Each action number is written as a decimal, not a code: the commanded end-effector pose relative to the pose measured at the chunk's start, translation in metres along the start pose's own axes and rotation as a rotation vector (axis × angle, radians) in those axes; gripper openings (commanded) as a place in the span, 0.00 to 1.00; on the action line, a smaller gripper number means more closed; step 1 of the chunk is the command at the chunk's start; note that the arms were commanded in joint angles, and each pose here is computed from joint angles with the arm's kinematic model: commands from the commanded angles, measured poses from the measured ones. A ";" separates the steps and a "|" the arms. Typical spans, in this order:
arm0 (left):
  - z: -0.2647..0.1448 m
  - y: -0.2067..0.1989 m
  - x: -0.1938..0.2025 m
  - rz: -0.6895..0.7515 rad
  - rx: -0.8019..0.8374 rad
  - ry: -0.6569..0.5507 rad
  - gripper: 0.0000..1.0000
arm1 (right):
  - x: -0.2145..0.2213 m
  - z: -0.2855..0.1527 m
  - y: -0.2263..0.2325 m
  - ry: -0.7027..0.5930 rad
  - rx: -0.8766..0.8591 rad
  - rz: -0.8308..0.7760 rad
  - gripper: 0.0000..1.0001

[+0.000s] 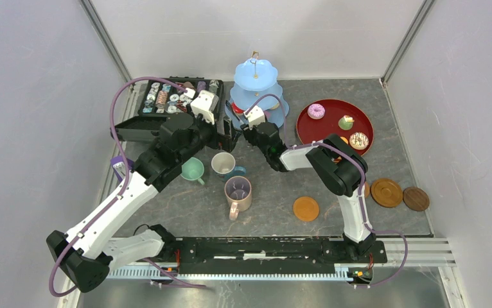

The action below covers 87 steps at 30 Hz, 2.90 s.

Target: Serve the afternoon tea

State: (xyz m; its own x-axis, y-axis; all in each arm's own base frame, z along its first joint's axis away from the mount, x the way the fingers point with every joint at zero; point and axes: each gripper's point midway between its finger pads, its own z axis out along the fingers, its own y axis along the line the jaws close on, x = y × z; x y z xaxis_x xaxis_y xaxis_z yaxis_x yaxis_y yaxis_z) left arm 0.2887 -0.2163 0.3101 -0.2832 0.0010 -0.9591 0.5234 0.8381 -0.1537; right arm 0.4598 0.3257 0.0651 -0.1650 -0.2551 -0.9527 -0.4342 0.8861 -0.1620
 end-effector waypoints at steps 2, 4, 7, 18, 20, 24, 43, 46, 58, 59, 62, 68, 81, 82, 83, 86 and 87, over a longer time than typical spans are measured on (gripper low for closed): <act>-0.003 -0.004 -0.015 0.011 0.018 -0.052 1.00 | -0.037 -0.003 -0.005 -0.131 0.015 0.071 0.67; -0.005 -0.008 -0.019 0.000 0.032 -0.058 1.00 | -0.038 -0.007 -0.006 -0.132 0.016 0.119 0.73; -0.009 -0.013 -0.034 -0.029 0.047 -0.063 1.00 | -0.041 -0.015 -0.009 -0.123 0.027 0.167 0.75; -0.008 -0.032 -0.094 -0.148 0.085 -0.131 1.00 | -0.029 -0.038 -0.023 0.013 0.059 0.374 0.64; -0.001 -0.033 -0.101 -0.133 0.085 -0.136 1.00 | -0.024 -0.036 -0.024 0.047 0.057 0.379 0.60; 0.012 -0.034 -0.108 -0.102 0.085 -0.146 1.00 | -0.011 -0.025 -0.024 0.106 0.033 0.367 0.50; 0.014 -0.010 -0.066 0.004 0.003 -0.116 1.00 | 0.018 0.005 -0.023 0.221 0.077 0.235 0.24; 0.013 -0.010 -0.065 0.001 0.007 -0.120 1.00 | 0.008 0.002 -0.023 0.204 0.075 0.233 0.20; 0.020 -0.010 -0.057 -0.004 0.007 -0.100 1.00 | -0.037 -0.019 -0.033 0.098 0.108 0.361 0.00; 0.020 -0.010 -0.056 -0.004 0.008 -0.100 1.00 | -0.039 -0.022 -0.035 0.087 0.116 0.370 0.00; 0.020 -0.011 -0.056 -0.007 0.012 -0.098 1.00 | -0.043 -0.029 -0.036 0.076 0.109 0.372 0.00; 0.018 -0.013 -0.058 -0.013 0.023 -0.105 1.00 | -0.041 -0.052 -0.029 0.103 0.041 0.328 0.00; 0.022 -0.016 -0.054 -0.025 0.036 -0.094 1.00 | -0.015 -0.145 -0.037 0.193 -0.052 0.212 0.00; 0.022 -0.015 -0.053 -0.024 0.032 -0.092 1.00 | -0.011 -0.153 -0.040 0.208 -0.046 0.200 0.00; 0.023 -0.015 -0.053 -0.024 0.032 -0.091 1.00 | -0.007 -0.160 -0.043 0.219 -0.036 0.193 0.00; 0.022 -0.016 -0.053 -0.025 0.039 -0.091 1.00 | 0.007 -0.184 -0.056 0.244 0.006 0.170 0.00; 0.022 -0.016 -0.053 -0.024 0.036 -0.091 1.00 | 0.011 -0.192 -0.063 0.252 0.031 0.163 0.00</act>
State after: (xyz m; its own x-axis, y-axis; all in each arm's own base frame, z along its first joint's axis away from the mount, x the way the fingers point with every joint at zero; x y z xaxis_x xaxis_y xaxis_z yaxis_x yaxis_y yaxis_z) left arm 0.3137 -0.2375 0.3433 -0.2704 -0.0454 -0.9617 0.5230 0.8317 -0.1863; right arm 0.3326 0.2198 0.1092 -0.4597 -0.1589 -0.8738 -0.3860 0.9218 0.0354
